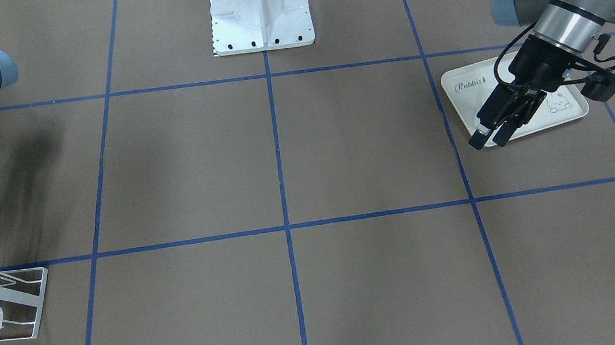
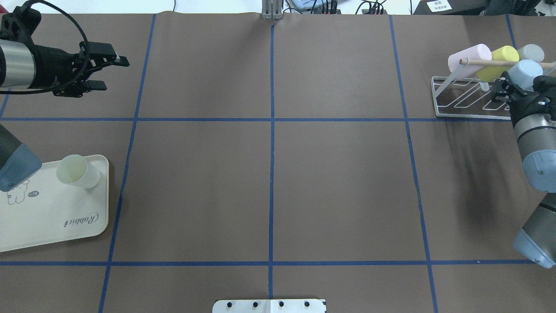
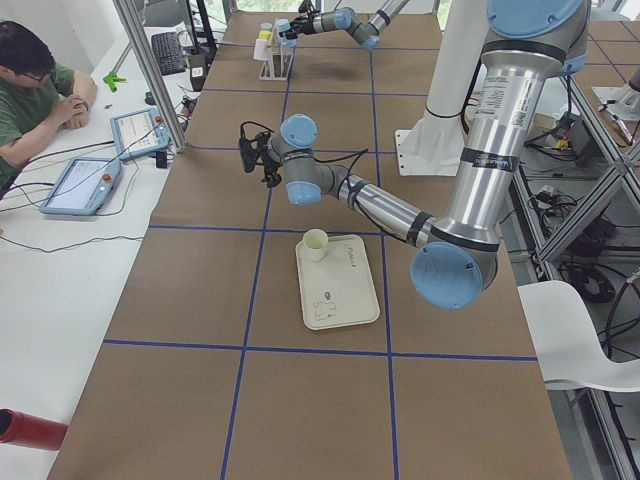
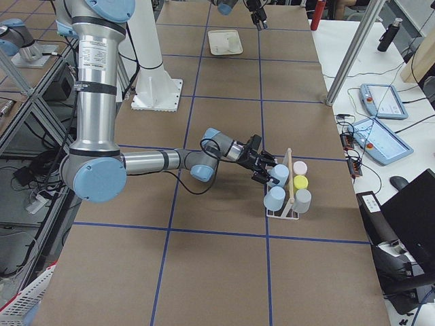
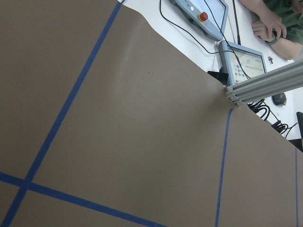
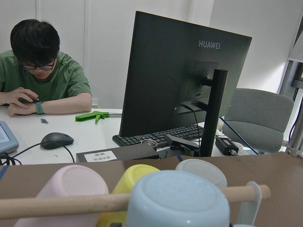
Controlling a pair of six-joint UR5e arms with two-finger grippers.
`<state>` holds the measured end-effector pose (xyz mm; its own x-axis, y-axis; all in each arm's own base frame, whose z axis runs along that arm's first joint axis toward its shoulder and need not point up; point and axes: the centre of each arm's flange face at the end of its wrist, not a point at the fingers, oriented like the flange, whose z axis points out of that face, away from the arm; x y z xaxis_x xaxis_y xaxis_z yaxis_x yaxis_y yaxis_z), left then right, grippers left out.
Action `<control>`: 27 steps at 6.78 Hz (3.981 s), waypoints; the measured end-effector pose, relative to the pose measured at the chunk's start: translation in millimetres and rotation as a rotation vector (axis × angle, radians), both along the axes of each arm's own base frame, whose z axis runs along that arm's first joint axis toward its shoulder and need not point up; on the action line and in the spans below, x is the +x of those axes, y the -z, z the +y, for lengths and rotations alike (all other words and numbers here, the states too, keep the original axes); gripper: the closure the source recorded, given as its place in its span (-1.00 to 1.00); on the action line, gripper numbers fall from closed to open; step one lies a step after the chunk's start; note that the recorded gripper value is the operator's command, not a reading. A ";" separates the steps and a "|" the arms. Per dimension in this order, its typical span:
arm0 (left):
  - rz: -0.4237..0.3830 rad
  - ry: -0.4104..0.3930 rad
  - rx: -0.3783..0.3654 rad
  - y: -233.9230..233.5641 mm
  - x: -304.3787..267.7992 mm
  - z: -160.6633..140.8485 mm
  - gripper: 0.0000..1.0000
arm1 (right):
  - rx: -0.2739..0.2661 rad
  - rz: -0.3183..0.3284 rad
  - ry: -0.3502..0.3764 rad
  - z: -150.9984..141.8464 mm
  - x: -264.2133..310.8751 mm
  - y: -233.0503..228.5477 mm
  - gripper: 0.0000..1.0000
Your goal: Transfer IKEA cup to right arm and place on rack
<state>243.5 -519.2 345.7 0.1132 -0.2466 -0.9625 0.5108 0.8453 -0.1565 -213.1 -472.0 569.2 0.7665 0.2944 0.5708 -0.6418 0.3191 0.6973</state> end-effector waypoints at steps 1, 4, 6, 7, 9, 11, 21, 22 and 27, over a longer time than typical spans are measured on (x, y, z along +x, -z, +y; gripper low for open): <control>0.001 -0.004 -0.001 -0.1 0.3 0.2 -1.00 | 0.000 0.002 -0.002 -0.6 1.3 0.2 -1.00; 0.004 -0.014 -0.001 0.4 0.6 1.4 -1.00 | 0.004 0.025 -0.014 -6.1 14.2 2.8 -1.00; 0.004 -0.020 -0.006 -1.4 -0.5 2.5 -1.00 | 0.030 0.025 -0.035 -11.4 31.5 22.3 -1.00; 0.004 -0.032 -0.011 -3.8 -2.3 3.6 -1.00 | 0.062 0.002 -0.041 -11.2 37.6 45.0 -1.00; -0.018 -0.041 -0.015 -17.4 -13.6 1.9 -1.00 | 0.129 -0.078 -0.022 -7.2 39.7 98.5 -1.00; -0.132 -0.082 0.018 -58.0 -55.6 -1.1 -1.00 | 0.159 -0.184 0.068 -3.1 30.7 139.4 -1.00; -0.390 -0.481 -0.019 -193.6 -10.2 105.7 -0.49 | 0.052 -0.817 0.405 18.7 -53.5 236.7 -1.00; -0.395 -0.492 -0.022 -196.8 -6.9 109.9 0.32 | 0.050 -0.817 0.406 18.8 -54.6 236.3 -1.00; -0.389 -0.497 -0.036 -190.6 -10.3 111.0 1.00 | 0.043 -0.813 0.412 19.3 -59.5 233.0 -1.00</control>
<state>233.2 -408.1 536.3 0.5623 -0.1060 -0.8201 0.0833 0.9940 -0.0713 -272.6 -452.7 336.2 0.1626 0.0526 0.9853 -0.7818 0.6161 0.0962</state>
